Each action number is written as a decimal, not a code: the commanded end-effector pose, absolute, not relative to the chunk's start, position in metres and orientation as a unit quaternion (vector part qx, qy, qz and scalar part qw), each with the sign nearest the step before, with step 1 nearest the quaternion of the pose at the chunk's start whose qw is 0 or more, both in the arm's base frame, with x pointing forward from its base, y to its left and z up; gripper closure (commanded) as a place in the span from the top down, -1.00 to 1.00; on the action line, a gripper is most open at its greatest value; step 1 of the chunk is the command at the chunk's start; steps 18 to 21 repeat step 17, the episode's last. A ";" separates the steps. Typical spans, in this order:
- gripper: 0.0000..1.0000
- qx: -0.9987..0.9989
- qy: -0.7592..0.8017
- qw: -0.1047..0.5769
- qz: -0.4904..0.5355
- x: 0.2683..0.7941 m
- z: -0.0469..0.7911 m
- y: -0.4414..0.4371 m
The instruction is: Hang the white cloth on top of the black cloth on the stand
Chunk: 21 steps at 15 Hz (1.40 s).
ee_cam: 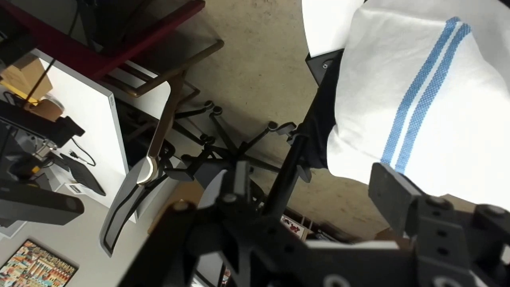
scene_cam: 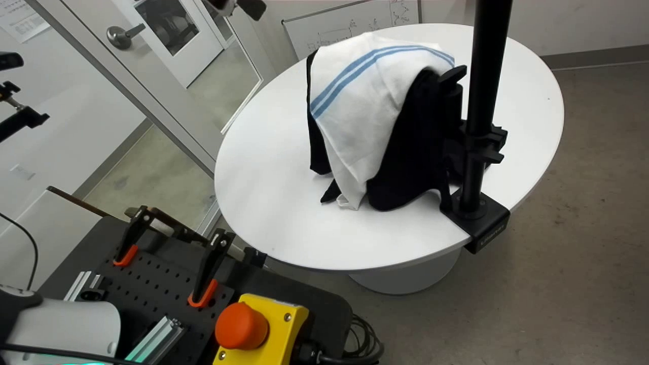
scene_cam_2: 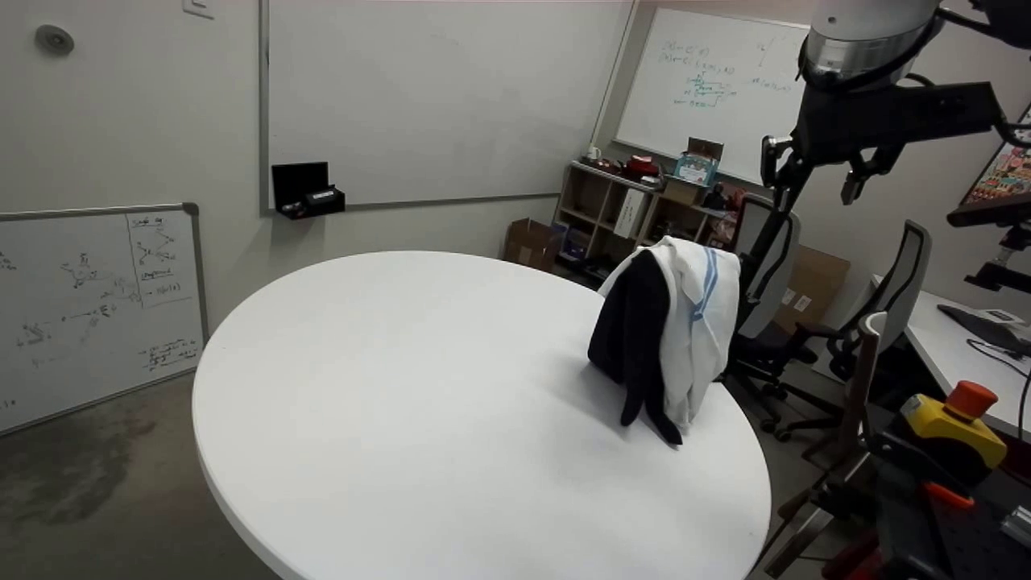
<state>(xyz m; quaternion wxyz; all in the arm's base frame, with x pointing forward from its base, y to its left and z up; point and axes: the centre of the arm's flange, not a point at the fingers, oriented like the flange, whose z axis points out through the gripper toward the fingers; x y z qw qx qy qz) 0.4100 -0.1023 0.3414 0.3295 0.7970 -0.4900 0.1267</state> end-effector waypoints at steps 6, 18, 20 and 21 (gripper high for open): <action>1.00 0.831 -0.432 0.325 0.130 0.425 0.342 -0.086; 1.00 0.855 -0.384 0.325 0.127 0.438 0.332 -0.056; 1.00 0.855 -0.384 0.325 0.127 0.438 0.332 -0.056; 1.00 0.855 -0.384 0.325 0.127 0.438 0.332 -0.056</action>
